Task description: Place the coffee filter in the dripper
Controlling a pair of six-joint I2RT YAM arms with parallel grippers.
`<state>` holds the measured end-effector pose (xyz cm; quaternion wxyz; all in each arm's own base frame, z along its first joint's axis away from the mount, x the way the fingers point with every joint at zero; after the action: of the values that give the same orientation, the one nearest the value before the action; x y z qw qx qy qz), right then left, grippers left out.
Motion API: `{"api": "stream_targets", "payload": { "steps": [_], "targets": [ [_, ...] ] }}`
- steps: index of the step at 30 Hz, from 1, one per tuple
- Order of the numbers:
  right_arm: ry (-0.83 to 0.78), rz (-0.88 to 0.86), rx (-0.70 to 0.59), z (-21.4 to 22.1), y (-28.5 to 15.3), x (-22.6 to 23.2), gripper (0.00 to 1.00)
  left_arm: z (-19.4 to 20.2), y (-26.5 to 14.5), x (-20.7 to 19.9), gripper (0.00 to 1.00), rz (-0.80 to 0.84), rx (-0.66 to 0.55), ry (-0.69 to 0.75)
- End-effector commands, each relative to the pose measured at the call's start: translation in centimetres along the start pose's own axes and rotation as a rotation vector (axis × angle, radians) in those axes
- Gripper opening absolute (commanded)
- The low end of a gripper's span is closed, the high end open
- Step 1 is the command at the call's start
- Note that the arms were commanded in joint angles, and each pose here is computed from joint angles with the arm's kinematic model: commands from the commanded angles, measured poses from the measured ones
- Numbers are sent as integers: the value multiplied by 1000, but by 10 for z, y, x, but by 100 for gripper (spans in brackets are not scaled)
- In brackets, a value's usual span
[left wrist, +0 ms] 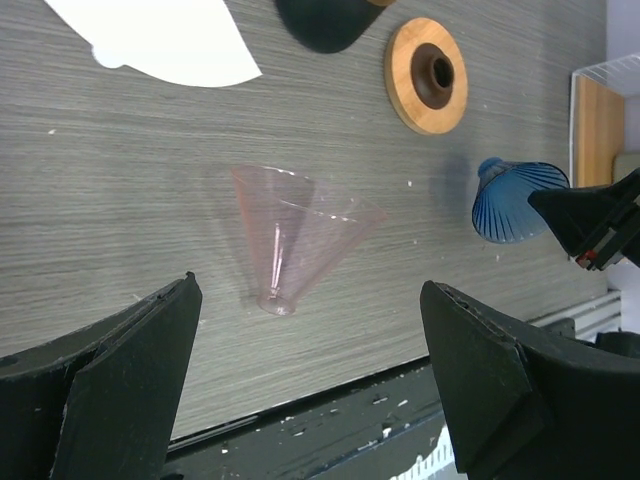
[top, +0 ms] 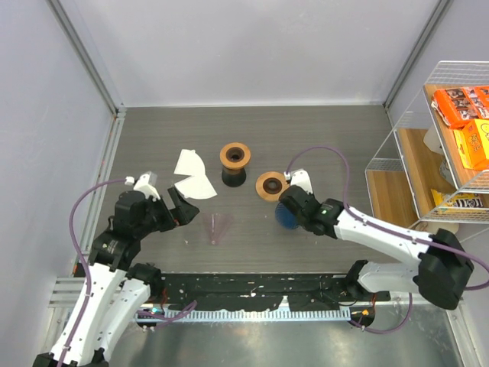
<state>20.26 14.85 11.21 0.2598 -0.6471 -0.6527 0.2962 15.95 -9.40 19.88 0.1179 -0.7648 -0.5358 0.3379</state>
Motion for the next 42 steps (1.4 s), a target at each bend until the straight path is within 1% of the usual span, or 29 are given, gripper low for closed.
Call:
{"api": "stream_targets", "payload": {
  "steps": [1, 4, 7, 8, 11, 15, 18, 20, 24, 26, 27, 29, 31, 34, 36, 39, 42],
  "targets": [
    [87, -195, -12, -27, -38, 19, 6, -14, -3, -24, 100, 153, -44, 22],
    [80, -335, 115, -20, -58, 36, 6, -19, -3, -43, 100, 227, -42, 67],
    [85, -440, 240, -13, -77, 49, 6, -17, 0, -63, 100, 266, -20, 134],
    [84, -507, 301, -8, -85, 57, 6, -17, 1, -70, 100, 277, -15, 158],
    [89, -590, 355, -6, -99, 65, 6, -13, 6, -93, 100, 303, 23, 227],
    [90, -600, 354, -7, -102, 65, 6, -12, 22, -113, 100, 270, 72, 241],
    [87, -611, 349, -9, -103, 68, 6, -9, 37, -138, 98, 291, 122, 285],
    [86, -615, 349, -11, -103, 69, 6, -6, 45, -152, 95, 300, 164, 316],
    [87, -625, 340, -14, -105, 71, 6, 0, 64, -166, 93, 258, 221, 362],
    [87, -639, 334, -15, -108, 71, 6, 5, 70, -170, 90, 250, 263, 375],
    [90, -640, 331, -16, -108, 71, 6, 7, 74, -172, 86, 250, 278, 375],
    [98, -645, 329, -17, -109, 72, 6, 12, 78, -180, 81, 291, 299, 366],
    [104, -659, 326, -19, -111, 74, 6, 19, 82, -186, 74, 329, 324, 359],
    [106, -673, 313, -23, -114, 75, 6, 26, 84, -188, 59, 344, 353, 359],
    [108, -675, 305, -25, -115, 75, 6, 28, 85, -190, 52, 361, 361, 359],
    [122, -683, 293, -28, -117, 76, 6, 33, 83, -195, 50, 413, 376, 356],
    [134, -686, 284, -31, -120, 76, 6, 34, 83, -193, 50, 410, 379, 358]
  ]
}}
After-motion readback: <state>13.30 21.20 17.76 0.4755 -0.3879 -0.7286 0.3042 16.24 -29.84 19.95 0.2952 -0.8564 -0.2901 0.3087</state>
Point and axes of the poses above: each gripper's point midway between its finger pads, its own y axis out along the fingers, its own x axis along the line the jaws close on, z = x × y, the point moved 4 cm from there along -y, back along the fingers, and after that the axes turned 14 degrees about y, right-handed, at the moved point
